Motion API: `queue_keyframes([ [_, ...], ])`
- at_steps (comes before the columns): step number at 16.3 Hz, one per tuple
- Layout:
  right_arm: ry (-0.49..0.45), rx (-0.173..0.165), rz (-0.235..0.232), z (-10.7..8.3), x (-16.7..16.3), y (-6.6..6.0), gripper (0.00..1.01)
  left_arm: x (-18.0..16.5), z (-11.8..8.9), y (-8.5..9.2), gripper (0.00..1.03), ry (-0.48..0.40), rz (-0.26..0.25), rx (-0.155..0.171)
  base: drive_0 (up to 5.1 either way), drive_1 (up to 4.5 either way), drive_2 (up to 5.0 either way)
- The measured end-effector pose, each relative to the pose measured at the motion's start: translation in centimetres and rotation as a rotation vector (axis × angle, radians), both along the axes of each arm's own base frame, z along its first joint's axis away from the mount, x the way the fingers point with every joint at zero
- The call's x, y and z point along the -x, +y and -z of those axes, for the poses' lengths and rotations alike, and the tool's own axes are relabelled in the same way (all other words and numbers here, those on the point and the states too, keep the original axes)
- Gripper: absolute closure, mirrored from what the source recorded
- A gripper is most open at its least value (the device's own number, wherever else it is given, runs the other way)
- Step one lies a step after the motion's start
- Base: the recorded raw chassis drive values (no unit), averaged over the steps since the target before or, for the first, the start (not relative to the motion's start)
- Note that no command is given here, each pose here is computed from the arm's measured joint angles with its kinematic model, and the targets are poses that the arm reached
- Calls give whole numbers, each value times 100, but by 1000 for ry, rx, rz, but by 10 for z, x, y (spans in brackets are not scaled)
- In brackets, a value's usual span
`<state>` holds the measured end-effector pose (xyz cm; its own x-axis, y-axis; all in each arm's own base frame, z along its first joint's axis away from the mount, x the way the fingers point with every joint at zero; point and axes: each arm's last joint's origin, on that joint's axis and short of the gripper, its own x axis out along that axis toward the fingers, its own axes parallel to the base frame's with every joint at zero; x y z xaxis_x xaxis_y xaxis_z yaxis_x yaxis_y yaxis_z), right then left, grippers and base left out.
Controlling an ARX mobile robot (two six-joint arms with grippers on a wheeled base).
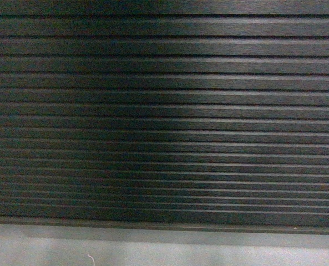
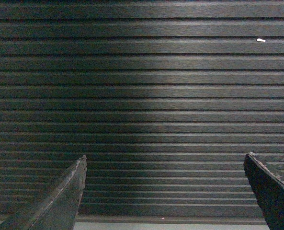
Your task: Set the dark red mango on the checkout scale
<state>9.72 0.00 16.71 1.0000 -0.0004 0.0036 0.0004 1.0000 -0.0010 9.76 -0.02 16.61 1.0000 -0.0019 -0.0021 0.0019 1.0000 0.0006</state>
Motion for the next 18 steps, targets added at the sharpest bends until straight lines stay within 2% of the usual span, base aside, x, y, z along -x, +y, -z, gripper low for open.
queue_keyframes([
  [18,1,-1,1,0,0,0,3,0,0,0,5,0,2,0,0,0,0],
])
